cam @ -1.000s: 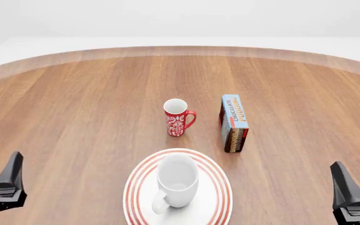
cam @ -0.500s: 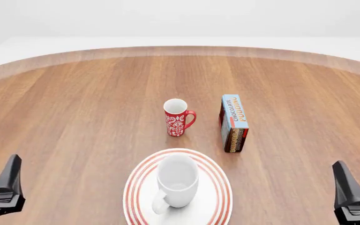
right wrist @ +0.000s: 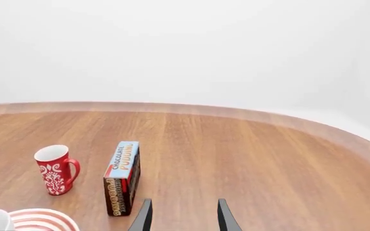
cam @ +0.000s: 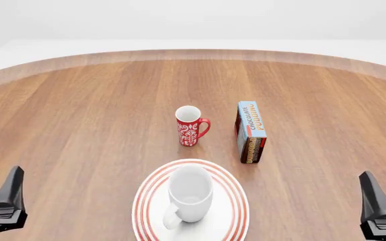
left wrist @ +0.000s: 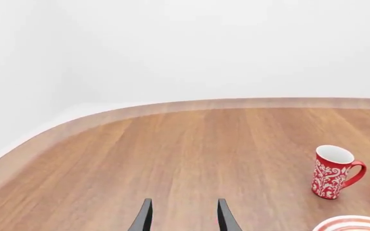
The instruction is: Pick up the white mug and put it on the plate, and put the chocolate pudding to the right of the plate.
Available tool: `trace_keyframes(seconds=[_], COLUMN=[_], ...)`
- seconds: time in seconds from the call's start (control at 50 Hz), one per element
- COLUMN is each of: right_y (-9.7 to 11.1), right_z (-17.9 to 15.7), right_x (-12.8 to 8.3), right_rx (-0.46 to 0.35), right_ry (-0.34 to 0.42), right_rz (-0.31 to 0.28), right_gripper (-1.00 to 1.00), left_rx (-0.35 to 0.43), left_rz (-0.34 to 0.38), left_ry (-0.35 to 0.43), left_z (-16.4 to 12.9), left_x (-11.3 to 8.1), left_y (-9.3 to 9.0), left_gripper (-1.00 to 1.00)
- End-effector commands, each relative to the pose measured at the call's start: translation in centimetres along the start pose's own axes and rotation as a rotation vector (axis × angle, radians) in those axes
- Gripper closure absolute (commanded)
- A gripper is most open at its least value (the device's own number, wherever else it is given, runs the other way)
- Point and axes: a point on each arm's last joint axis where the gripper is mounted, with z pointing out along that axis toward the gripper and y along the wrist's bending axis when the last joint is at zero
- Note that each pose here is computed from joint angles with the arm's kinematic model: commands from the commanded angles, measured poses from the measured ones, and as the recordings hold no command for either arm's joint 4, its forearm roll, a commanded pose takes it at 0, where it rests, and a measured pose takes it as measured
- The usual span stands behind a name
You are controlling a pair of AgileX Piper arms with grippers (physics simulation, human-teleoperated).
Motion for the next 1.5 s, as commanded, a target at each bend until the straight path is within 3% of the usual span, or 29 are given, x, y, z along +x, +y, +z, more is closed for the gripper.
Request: trace_keyframes(seconds=[0.02, 0.56, 0.86, 0.9, 1.5], right_y=[0.0, 0.6, 1.2, 1.4, 2.3], right_z=[-0.1, 2.5, 4.7, 5.5, 10.1], right_x=[-0.7, -4.6, -5.8, -5.8, -7.6], right_rx=[-0.012, -0.106, -0.149, -0.155, -0.185], right_ry=[0.0, -0.009, 0.007, 0.017, 0.068], right_rz=[-0.023, -0.072, -0.09, -0.119, -0.151], right_gripper=[-1.0, -1.0, -1.0, -1.0, -1.0], left_rx=[0.002, 0.013, 0.012, 0.012, 0.015], left_rz=[-0.005, 0.0, -0.003, -0.004, -0.014], left_ry=[-0.002, -0.003, -0.003, -0.003, -0.004], left_z=[-0.1, -0.1, -0.1, -0.1, -0.2], left_x=[0.0, 0.0, 0.0, 0.0, 0.0], left_y=[0.0, -0.1, -0.1, -0.1, -0.1], left_gripper=[-1.0, -1.0, -1.0, -1.0, -1.0])
